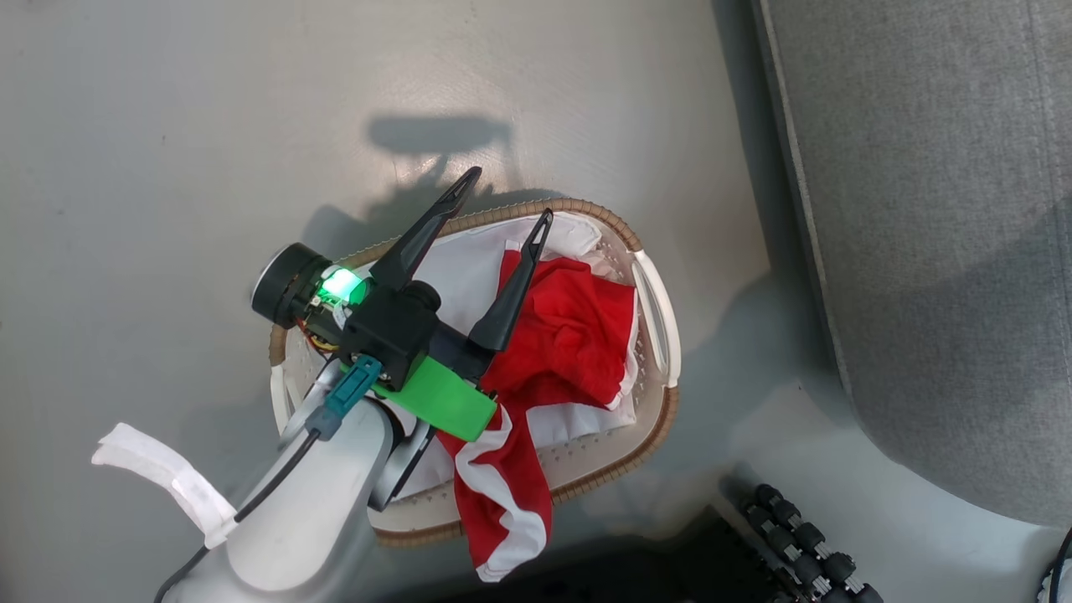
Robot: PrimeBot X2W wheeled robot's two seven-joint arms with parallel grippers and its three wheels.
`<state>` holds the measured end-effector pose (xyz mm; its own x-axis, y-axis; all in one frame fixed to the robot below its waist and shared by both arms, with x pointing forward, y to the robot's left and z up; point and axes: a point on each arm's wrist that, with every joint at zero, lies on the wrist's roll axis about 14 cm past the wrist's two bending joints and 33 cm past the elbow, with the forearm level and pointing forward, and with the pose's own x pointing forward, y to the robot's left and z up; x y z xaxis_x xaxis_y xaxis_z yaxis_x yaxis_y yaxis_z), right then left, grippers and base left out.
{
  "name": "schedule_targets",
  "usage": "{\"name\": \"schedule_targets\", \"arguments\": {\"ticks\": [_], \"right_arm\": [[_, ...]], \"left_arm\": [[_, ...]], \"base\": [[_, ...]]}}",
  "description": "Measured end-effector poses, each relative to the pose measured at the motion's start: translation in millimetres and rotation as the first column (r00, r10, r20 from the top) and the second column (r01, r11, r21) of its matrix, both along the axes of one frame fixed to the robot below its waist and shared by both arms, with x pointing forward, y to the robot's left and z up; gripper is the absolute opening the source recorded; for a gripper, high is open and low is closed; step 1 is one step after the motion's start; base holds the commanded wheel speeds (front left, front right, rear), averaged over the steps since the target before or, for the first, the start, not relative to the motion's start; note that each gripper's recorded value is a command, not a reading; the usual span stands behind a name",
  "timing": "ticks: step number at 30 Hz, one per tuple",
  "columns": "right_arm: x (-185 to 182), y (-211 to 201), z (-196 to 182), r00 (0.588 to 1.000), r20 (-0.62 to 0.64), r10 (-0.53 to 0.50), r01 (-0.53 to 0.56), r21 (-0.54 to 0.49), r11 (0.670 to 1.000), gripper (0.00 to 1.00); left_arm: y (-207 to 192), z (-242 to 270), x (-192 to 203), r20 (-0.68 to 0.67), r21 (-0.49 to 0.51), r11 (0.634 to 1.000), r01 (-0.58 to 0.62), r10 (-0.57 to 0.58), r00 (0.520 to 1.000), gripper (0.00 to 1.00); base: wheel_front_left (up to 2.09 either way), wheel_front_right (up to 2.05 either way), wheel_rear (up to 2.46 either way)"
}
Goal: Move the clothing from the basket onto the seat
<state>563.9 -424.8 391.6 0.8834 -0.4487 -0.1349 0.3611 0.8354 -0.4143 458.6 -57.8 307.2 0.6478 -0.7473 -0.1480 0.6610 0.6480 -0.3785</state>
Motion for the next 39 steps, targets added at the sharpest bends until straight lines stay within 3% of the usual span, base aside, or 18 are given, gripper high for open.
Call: {"name": "schedule_targets", "arguments": {"ticks": [16, 26, 32, 39], "right_arm": [[-66.4, 20.0, 18.5, 1.0, 0.002, 0.016, -0.016, 0.054, 0.998, 1.0], [-52.4, 58.7, 82.6, 0.978, 0.116, 0.175, -0.18, 0.032, 0.983, 1.0], [-42.6, 104.8, 124.6, 0.933, 0.212, 0.291, -0.303, 0.024, 0.953, 1.0], [-54.2, 187.2, 136.1, 0.861, 0.279, 0.426, -0.467, 0.099, 0.879, 1.0]], "left_arm": [[17.8, 61.8, 15.2, 0.094, -0.009, 0.994, -0.108, 0.108, 0.99, 1.0], [52.6, 117.8, 18.2, 0.143, -0.055, 0.963, -0.262, 0.268, 0.953, 1.0], [91.9, 146.0, 11.9, 0.176, -0.061, 0.921, -0.385, 0.389, 0.904, 1.0], [141.1, 166.8, -13.0, 0.199, -0.055, 0.856, -0.514, 0.513, 0.835, 1.0]], "base": [[0.0, 0.0, 0.0], [0.0, 0.0, 0.0], [0.0, 0.0, 0.0], [0.0, 0.0, 0.0]]}}
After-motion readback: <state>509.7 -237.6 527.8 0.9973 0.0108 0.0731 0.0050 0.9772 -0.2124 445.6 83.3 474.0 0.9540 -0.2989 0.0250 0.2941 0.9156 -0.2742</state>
